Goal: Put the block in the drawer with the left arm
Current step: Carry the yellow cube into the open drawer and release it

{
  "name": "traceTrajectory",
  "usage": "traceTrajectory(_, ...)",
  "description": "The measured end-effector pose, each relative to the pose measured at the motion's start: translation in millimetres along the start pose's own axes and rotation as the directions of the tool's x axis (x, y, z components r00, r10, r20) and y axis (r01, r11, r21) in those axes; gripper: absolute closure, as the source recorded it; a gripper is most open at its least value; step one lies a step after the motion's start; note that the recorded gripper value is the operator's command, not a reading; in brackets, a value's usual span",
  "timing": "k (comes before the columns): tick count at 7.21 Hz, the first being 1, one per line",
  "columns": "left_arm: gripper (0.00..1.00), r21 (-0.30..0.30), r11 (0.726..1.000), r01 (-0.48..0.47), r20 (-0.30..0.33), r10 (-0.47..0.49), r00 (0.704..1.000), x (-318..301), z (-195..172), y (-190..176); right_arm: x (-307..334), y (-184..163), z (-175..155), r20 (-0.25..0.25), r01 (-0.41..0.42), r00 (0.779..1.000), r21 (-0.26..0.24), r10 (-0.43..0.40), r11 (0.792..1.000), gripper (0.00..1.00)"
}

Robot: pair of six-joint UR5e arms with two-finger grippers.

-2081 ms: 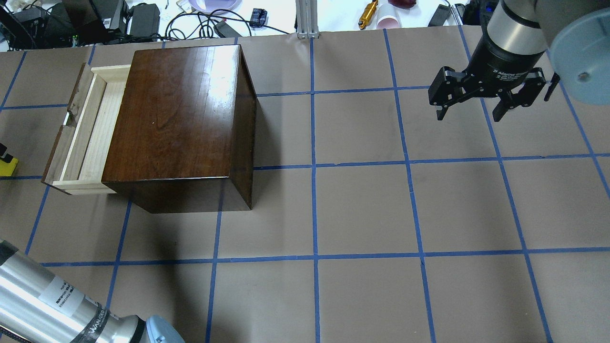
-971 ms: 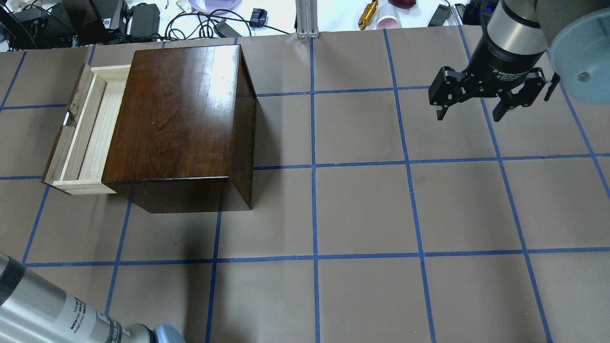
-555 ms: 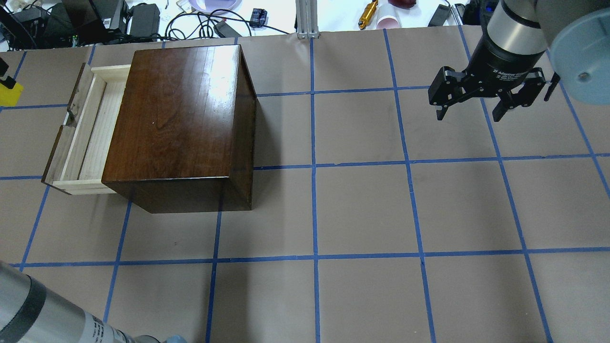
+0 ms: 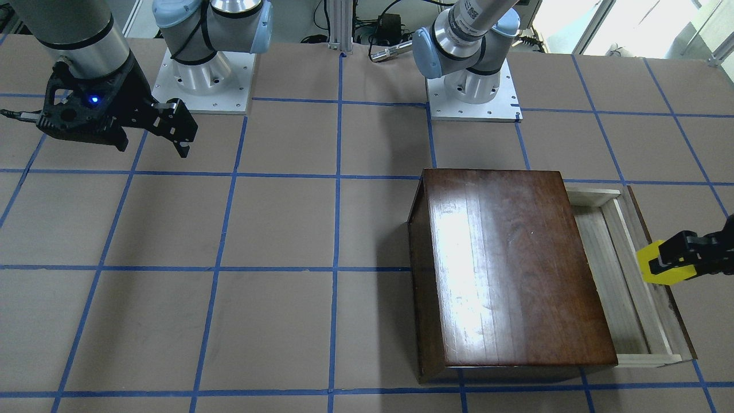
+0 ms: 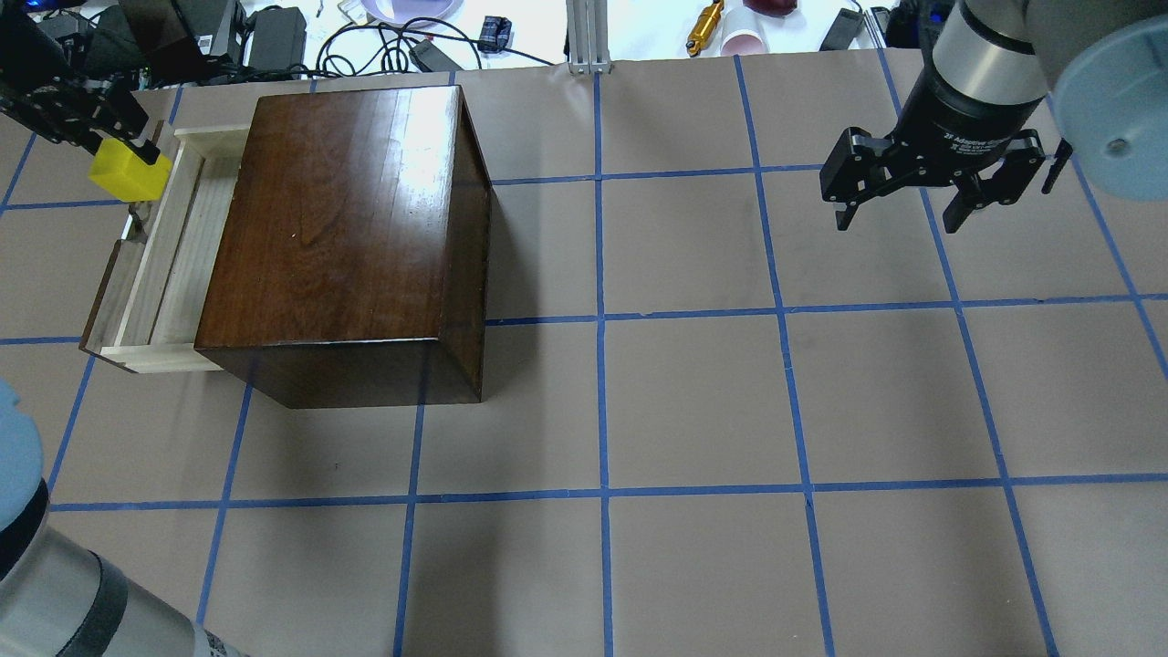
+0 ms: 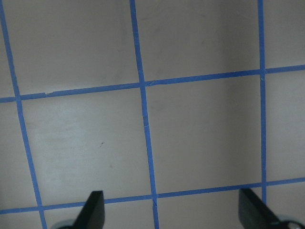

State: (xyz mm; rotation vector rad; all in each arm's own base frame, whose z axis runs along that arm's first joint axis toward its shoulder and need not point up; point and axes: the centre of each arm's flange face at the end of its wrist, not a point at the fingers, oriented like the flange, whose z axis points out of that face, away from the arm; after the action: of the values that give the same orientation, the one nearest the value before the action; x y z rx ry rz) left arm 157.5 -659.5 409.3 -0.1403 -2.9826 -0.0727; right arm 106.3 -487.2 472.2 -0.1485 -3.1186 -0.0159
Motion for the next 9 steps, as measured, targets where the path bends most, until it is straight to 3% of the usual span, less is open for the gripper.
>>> traceTrajectory(5, 1.0, -0.072, 0.997, 0.026, -0.058, -0.03, 0.998, -7, 69, -4, 0, 0, 0, 0.0, 0.0, 1.0, 0.0, 0.0, 1.0, 0.0)
traceTrajectory(7, 0.02, -0.046, 0.999, 0.027, -0.074, -0.03, 0.997, -7, 92, -4, 0, 0, 0, -0.001, -0.001, 1.0, 0.0, 0.001, 1.0, 0.0)
traceTrajectory(9, 0.0, -0.049, 0.998, 0.037, -0.078, -0.041, 0.996, -4, 94, 0, 0, 0, 0, -0.001, 0.0, 1.0, 0.0, 0.0, 1.0, 0.0)
